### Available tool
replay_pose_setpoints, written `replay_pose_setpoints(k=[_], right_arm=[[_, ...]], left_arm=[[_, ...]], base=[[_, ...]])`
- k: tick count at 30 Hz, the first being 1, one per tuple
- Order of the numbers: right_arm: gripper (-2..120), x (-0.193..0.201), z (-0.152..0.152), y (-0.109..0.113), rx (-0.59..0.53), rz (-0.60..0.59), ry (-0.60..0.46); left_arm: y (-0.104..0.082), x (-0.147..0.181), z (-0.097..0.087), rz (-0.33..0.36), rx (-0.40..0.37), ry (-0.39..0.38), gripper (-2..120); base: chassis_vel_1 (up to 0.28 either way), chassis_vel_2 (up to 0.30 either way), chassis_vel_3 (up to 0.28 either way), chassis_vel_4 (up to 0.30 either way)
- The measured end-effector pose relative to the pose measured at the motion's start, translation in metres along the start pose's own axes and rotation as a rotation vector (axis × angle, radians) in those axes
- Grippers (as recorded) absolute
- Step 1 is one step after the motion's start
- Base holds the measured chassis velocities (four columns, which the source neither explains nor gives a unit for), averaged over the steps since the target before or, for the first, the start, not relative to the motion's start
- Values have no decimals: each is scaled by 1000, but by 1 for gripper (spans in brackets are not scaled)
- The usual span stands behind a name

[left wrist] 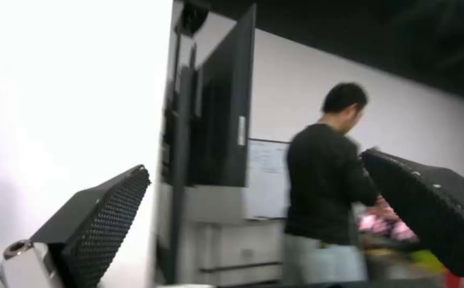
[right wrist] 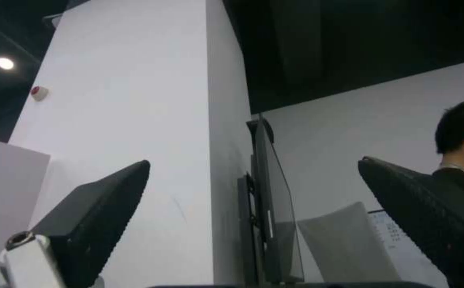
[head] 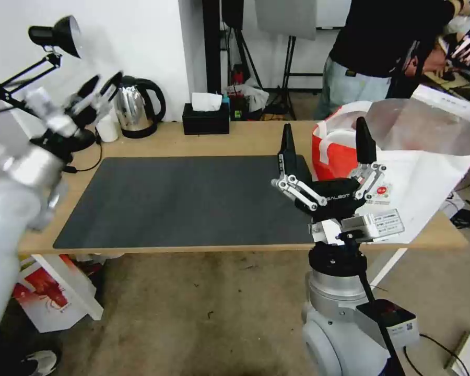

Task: Pick up the trash from the table and place it into the takeout bag.

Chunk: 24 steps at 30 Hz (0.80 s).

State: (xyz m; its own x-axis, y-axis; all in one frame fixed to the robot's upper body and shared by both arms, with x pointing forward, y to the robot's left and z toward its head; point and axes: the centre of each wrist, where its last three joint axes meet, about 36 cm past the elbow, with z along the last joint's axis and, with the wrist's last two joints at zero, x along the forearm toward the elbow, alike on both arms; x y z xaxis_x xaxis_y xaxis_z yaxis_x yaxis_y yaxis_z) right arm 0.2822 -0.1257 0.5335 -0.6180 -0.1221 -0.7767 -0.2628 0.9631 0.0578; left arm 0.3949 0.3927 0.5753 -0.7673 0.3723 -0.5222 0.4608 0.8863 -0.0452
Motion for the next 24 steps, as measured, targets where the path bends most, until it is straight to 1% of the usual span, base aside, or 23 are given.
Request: replay_pose_setpoints(k=[1,2,3,5,6,7,9,10,11,13,15,16,18,19,23,24], right_arm=[[100,0,0,0,0,0,0],[100,0,0,0,0,0,1],[100,0,0,0,0,0,3],[100,0,0,0,-1,0,10],[100,0,0,0,-1,0,10],[100,1,1,1,-1,-2,17],[100,1,2,2,-4,-4,38],[100,1,2,3,-5,-5,48],[100,1,2,3,-5,-5,48],[100,1,3,3,-7,-3,57],[100,0,4,3,-15,-2,60],[100,0,4,3,-15,-2,60],[100,-1,4,2,-16,-8,60],[100,-1,4,2,-16,-8,60],[100,-4,0,0,-12,-7,61],[100,-4,0,0,-12,-7,61]], left_arm=[[0,0,0,0,0,0,100],[-9,10,0,-19,-46,-14,100],[-18,21,0,-47,-114,-32,100],[-33,34,1,-92,-227,-55,100],[-33,34,1,-92,-227,-55,100],[-40,36,0,-116,-264,-70,100],[-61,36,-4,-190,-336,-113,100],[-75,37,-5,-239,-356,-134,100],[-75,37,-5,-239,-356,-134,100],[-96,44,-4,-301,-367,-156,100],[-115,55,3,-342,-379,-181,100],[-115,55,3,-342,-379,-181,100],[-127,62,13,-344,-390,-196,100],[-127,62,13,-344,-390,-196,100],[-161,59,38,-341,-330,-202,100],[-161,59,38,-341,-330,-202,100]], base=[[0,0,0,0],[0,0,0,0],[0,0,0,0],[0,0,0,0],[0,0,0,0],[0,0,0,0],[0,0,0,0],[0,0,0,0],[0,0,0,0],[0,0,0,0],[0,0,0,0],[0,0,0,0],[0,0,0,0],[0,0,0,0],[0,0,0,0],[0,0,0,0]])
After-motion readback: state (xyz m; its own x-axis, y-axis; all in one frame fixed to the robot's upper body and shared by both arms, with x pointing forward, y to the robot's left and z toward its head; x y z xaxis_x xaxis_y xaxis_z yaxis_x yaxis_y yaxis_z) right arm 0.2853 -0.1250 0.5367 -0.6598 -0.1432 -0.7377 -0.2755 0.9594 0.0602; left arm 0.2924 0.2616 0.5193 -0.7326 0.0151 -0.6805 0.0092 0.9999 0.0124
